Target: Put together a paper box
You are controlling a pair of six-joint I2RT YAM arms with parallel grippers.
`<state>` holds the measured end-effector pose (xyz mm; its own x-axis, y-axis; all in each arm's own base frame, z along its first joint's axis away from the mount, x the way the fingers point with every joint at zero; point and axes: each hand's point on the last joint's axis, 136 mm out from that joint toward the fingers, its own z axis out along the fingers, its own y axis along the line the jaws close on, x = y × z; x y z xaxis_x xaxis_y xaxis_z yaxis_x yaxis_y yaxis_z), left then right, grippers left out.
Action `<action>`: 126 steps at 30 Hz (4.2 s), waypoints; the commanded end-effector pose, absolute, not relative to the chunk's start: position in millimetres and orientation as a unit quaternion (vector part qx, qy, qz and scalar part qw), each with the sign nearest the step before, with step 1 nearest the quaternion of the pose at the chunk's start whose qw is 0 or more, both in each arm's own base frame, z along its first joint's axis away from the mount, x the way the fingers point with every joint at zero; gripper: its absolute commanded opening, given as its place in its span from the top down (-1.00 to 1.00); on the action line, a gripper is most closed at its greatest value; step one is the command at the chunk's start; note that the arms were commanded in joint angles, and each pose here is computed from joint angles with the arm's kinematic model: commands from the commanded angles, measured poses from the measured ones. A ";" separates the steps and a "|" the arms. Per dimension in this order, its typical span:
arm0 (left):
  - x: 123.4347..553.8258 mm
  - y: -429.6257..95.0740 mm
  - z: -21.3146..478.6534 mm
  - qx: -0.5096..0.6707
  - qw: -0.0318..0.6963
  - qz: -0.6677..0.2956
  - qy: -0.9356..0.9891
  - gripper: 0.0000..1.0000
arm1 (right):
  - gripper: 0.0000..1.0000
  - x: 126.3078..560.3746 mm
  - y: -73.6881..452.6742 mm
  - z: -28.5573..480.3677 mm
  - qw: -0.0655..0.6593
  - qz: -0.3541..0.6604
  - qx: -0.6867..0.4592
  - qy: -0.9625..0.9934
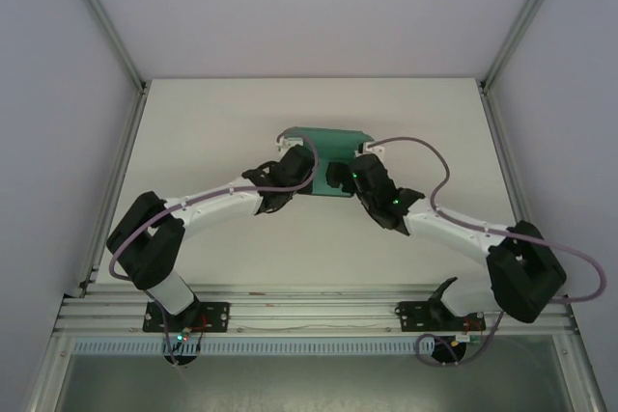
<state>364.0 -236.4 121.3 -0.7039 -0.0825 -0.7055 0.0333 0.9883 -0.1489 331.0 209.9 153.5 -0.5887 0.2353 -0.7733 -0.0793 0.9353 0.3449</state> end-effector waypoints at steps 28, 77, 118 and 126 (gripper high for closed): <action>325.2 -282.6 97.4 0.147 0.338 -0.244 0.897 1.00 | 0.11 282.0 180.7 183.0 0.484 0.143 -0.272 0.819; 329.7 -267.3 127.4 0.110 0.385 -0.112 0.909 -0.69 | 1.00 262.8 231.0 170.1 0.435 0.233 -0.410 0.767; 313.7 -190.5 17.8 0.082 0.230 -0.080 0.966 0.71 | 1.00 276.6 240.0 169.9 0.423 0.237 -0.464 0.741; 324.5 -178.3 14.5 0.111 0.289 0.139 0.941 1.00 | 1.00 273.8 240.3 169.7 0.411 0.244 -0.460 0.748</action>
<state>319.0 -234.9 35.2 -0.7942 0.2381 -0.5590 0.2902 0.9569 -0.0048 278.1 231.6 151.6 -0.2561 -0.5114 -0.8203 -0.8709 0.4903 -0.0338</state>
